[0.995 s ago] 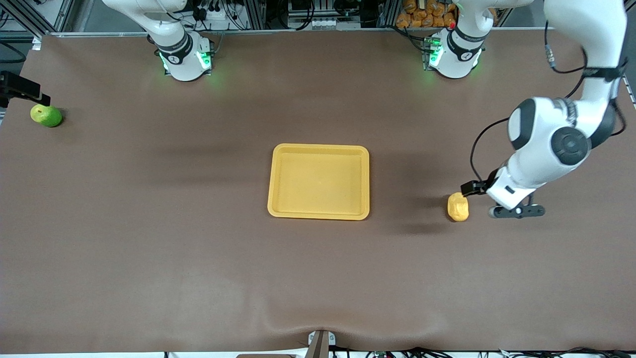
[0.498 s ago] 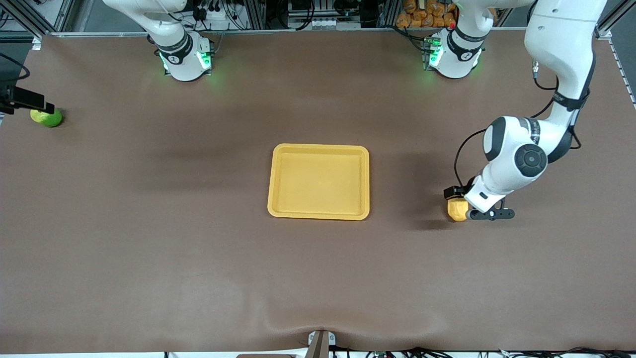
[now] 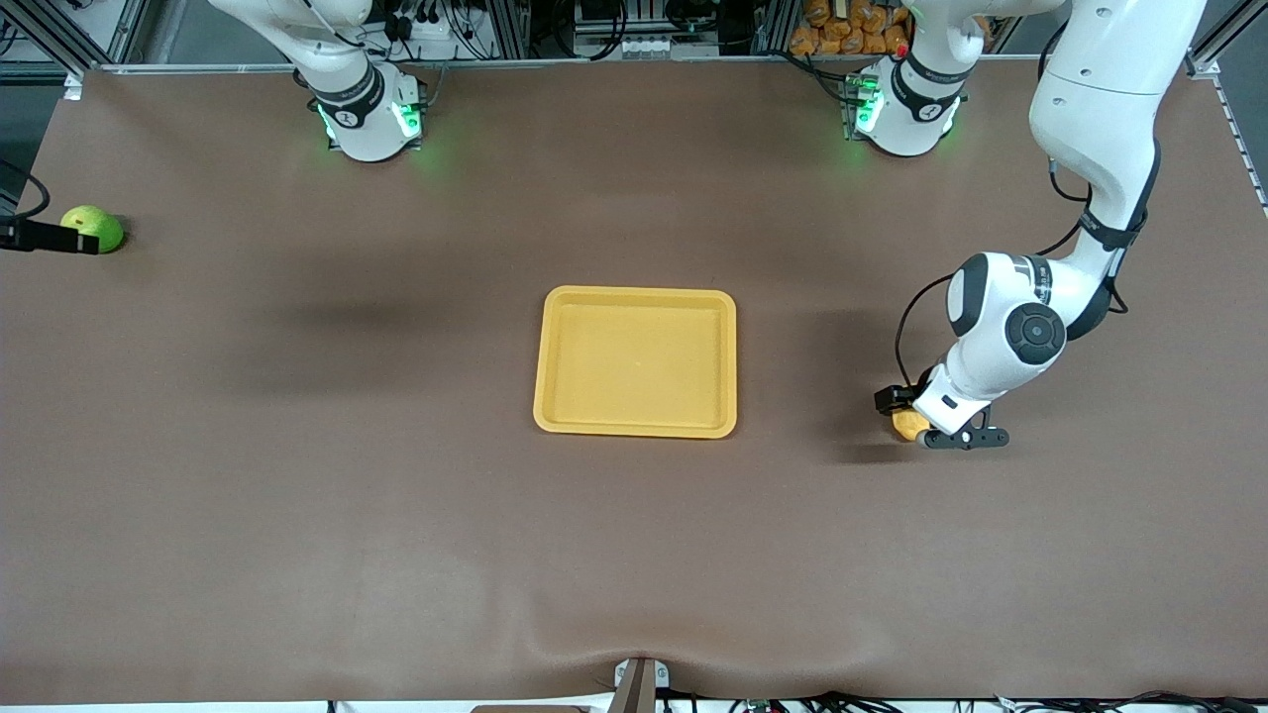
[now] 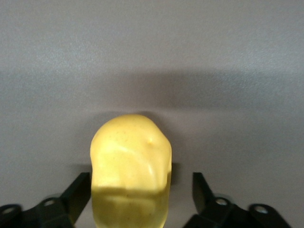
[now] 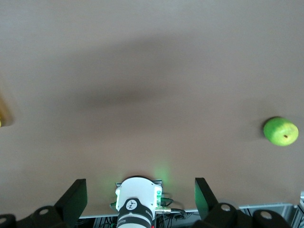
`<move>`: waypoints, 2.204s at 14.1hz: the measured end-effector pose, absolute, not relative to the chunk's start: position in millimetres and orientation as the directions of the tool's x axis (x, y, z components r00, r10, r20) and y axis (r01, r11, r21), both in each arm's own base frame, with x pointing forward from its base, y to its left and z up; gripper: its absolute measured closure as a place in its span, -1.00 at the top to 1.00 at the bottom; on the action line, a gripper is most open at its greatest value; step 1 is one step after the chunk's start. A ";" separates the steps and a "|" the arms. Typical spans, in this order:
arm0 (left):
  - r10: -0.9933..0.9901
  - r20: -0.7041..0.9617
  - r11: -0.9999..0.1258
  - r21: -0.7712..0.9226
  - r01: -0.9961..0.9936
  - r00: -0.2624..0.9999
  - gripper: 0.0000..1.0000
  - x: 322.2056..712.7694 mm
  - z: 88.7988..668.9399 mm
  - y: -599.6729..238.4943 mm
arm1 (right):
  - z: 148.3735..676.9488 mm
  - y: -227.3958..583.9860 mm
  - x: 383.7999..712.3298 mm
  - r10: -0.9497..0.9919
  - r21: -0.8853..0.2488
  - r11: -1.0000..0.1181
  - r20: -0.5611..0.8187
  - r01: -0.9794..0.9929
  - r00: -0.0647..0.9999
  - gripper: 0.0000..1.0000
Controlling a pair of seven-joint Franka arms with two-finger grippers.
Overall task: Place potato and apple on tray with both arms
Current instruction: 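Close the left gripper on the yellow potato, then lift the potato and carry it over the yellow tray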
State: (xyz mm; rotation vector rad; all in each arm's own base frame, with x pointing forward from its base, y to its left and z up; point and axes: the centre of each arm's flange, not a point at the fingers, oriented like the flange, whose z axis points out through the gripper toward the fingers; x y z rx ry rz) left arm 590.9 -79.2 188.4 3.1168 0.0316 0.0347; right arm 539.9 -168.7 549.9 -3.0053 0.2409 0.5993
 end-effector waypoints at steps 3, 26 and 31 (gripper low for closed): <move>0.024 0.036 -0.999 0.026 0.023 0.999 0.08 595.7 195.1 -77.6 | 525.1 -206.3 535.1 -0.196 -0.015 -0.974 -0.432 -0.224 0.880 1.00; 0.153 0.027 -0.985 0.084 0.150 0.988 0.07 524.3 423.2 -299.0 | 368.2 -411.6 432.2 -0.255 0.105 -0.967 -0.474 -0.234 0.842 1.00; 0.160 0.003 -0.987 0.031 0.160 0.987 0.07 502.2 375.2 -382.8 | 341.0 -440.3 399.0 -0.256 0.109 -0.967 -0.463 -0.232 0.849 1.00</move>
